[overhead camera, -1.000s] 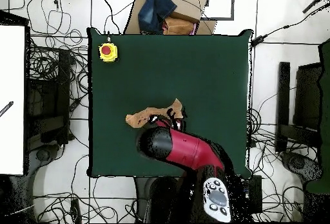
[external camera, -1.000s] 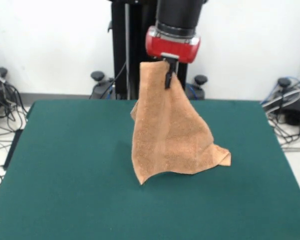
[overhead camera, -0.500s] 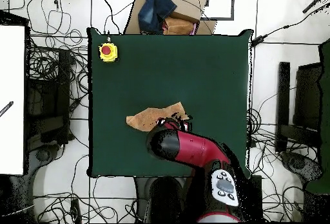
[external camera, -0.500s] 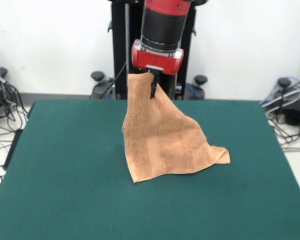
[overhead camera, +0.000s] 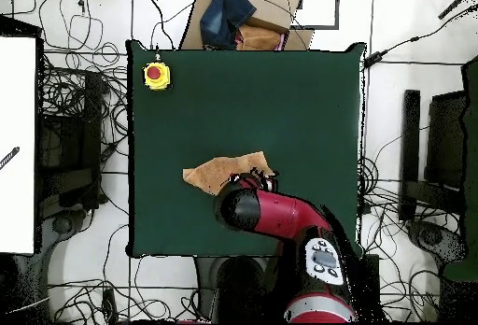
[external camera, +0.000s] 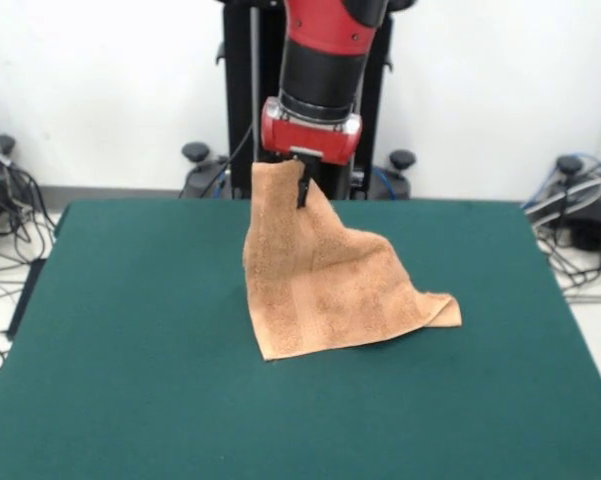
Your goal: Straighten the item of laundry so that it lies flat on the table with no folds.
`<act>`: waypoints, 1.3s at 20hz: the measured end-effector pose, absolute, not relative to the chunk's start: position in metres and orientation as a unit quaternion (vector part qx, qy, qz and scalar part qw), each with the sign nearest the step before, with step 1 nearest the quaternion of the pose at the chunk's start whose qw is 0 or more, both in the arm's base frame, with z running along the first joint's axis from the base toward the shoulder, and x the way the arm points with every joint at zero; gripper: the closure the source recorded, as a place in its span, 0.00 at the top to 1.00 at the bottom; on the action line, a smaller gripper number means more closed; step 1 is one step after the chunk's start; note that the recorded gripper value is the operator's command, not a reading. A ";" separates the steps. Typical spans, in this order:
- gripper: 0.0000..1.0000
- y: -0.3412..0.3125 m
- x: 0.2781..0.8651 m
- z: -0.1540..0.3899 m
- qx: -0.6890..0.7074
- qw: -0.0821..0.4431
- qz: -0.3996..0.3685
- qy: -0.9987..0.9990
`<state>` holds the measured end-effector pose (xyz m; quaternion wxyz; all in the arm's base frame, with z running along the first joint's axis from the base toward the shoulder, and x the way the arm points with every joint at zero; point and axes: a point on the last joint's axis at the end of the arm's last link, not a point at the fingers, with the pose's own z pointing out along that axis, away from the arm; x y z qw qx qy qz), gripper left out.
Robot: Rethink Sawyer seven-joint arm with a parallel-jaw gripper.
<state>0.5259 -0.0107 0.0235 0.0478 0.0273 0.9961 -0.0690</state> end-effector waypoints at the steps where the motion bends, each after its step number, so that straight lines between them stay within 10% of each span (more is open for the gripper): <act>1: 0.00 -0.011 0.526 0.023 0.027 0.047 -0.069 0.996; 26: 0.00 -0.020 0.548 0.009 0.006 0.063 -0.069 0.996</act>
